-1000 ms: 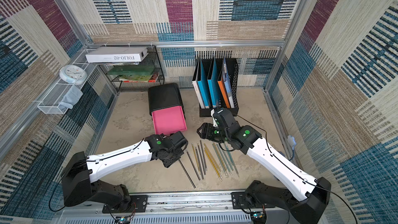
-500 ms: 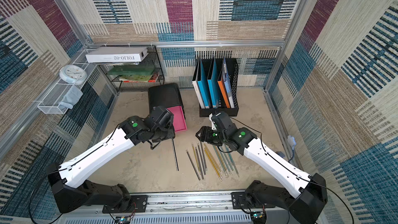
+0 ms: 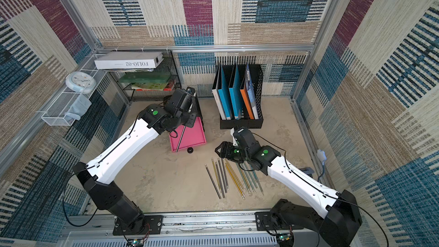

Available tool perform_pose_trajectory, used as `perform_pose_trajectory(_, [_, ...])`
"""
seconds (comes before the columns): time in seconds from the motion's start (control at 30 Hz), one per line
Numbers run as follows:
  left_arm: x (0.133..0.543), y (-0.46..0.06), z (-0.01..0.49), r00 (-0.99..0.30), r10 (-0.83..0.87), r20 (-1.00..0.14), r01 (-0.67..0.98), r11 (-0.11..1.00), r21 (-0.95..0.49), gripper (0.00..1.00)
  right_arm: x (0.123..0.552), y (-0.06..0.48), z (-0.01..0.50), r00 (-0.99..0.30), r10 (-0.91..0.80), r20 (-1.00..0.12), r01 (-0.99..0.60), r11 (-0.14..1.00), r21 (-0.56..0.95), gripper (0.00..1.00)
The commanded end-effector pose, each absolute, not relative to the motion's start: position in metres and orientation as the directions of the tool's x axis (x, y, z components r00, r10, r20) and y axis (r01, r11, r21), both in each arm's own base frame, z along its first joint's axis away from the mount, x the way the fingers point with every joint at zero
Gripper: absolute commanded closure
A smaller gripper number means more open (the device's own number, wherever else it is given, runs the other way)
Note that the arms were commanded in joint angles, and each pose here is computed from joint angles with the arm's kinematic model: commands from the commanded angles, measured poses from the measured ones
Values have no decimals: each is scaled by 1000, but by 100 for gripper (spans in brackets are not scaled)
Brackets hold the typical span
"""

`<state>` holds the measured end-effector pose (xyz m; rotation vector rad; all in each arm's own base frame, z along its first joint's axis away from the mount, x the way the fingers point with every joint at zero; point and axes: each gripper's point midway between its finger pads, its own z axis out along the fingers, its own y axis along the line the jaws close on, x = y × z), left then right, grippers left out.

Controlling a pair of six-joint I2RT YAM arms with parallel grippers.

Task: Please place the pencils in the drawer according to their color
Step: Place the pencil in the drawer.

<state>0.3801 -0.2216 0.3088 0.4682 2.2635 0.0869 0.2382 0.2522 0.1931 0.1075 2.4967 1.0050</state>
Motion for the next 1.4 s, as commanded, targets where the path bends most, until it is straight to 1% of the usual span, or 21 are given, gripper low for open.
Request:
perform_pose_trajectory(0.0, [399,-220,316,-504,515,-693,345,856,385,100,247,255,203,-872,276,-405,-103,705,702,33])
perform_pose_trajectory(0.13, [411,-222,307,-472,542,-696,352,839,415,100,248,253,202,-862,295,-412,-100,698,710,33])
perform_pose_trajectory(0.33, [426,-230,293,-461,523,-717,349,850,395,100,247,250,199,-858,305,-413,-93,699,709,32])
perform_pose_trajectory(0.57, [442,-235,274,-483,475,-736,312,878,362,100,246,247,196,-857,305,-415,-87,708,700,32])
perform_pose_trajectory(0.7, [443,-232,266,-499,449,-741,297,892,341,100,246,245,194,-857,305,-416,-84,713,696,33])
perform_pose_trajectory(1.13, [428,-216,230,-555,452,-698,301,891,338,100,246,244,193,-856,301,-421,-85,721,688,33])
perform_pose_trajectory(1.2, [427,-217,228,-559,458,-691,313,889,335,91,246,244,192,-856,299,-421,-85,723,686,32])
perform_pose_trajectory(1.27, [426,-219,226,-564,462,-685,325,886,331,76,246,245,192,-858,298,-420,-83,725,684,32])
perform_pose_trajectory(1.37, [426,-222,225,-570,462,-680,339,885,317,56,247,245,192,-859,294,-418,-82,728,681,31])
